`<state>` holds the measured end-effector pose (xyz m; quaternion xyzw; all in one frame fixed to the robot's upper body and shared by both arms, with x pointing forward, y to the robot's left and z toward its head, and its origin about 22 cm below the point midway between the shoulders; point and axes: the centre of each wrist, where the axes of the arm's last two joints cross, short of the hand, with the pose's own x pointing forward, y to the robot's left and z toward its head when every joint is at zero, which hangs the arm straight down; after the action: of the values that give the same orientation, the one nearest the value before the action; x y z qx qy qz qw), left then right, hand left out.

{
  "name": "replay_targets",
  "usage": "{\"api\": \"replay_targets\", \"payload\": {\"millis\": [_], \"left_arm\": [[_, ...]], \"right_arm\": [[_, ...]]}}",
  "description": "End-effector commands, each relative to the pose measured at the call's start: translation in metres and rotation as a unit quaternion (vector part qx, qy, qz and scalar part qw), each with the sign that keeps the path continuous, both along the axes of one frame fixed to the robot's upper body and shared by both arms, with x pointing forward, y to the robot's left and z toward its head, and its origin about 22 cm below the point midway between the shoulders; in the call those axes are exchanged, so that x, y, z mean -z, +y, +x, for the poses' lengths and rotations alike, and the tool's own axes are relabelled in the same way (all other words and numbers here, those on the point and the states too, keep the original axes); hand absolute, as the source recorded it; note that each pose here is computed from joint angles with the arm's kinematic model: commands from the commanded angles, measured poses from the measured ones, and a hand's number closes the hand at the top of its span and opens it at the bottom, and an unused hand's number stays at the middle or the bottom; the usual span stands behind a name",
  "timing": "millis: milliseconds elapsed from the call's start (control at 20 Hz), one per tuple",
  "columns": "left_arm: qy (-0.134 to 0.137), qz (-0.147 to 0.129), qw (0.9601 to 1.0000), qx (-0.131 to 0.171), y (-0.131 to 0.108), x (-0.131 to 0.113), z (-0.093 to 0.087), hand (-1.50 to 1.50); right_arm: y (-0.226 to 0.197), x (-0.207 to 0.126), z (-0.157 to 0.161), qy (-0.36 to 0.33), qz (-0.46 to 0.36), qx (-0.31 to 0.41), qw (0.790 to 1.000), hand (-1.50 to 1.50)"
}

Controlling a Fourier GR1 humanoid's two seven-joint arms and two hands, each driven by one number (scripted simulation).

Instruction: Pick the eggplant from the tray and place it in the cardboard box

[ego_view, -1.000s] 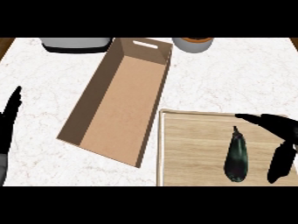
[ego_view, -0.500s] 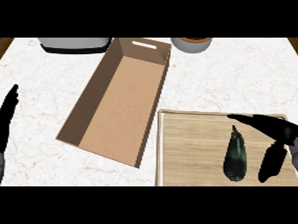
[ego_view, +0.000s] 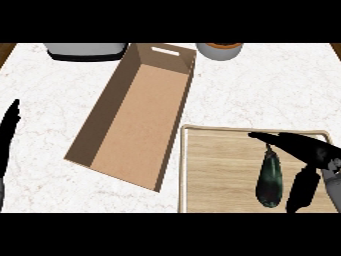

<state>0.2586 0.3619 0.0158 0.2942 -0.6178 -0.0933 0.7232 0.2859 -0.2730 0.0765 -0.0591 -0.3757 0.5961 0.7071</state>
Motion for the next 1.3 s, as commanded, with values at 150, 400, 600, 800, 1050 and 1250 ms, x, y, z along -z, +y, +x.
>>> {"api": "replay_targets", "payload": {"millis": [150,400,600,800,1050,1250], "left_arm": [[-0.003,0.006,1.0,0.004,-0.003,-0.008,-0.005,0.0],[0.004,-0.002,1.0,0.0,0.001,0.015,-0.005,0.0],[0.0,-0.002,1.0,-0.004,-0.014,-0.001,-0.004,0.0],[0.004,0.0,1.0,0.007,-0.008,-0.002,0.0,0.0],[-0.007,-0.003,1.0,-0.003,-0.012,0.006,0.008,0.0],[-0.001,-0.001,0.9998,0.018,-0.004,-0.005,0.003,0.0]], "right_arm": [[0.009,0.005,0.001,0.034,-0.058,-0.001,0.998,-1.5],[0.029,0.022,0.005,0.043,-0.078,0.005,0.996,-1.5],[0.027,0.033,-0.012,0.002,-0.089,0.006,0.996,1.5],[0.021,0.043,-0.004,-0.085,-0.103,0.011,0.991,1.5],[0.025,0.058,0.002,-0.145,-0.123,0.009,0.982,1.5],[0.006,0.016,0.041,-0.244,-0.087,-0.064,0.964,1.5]]}}
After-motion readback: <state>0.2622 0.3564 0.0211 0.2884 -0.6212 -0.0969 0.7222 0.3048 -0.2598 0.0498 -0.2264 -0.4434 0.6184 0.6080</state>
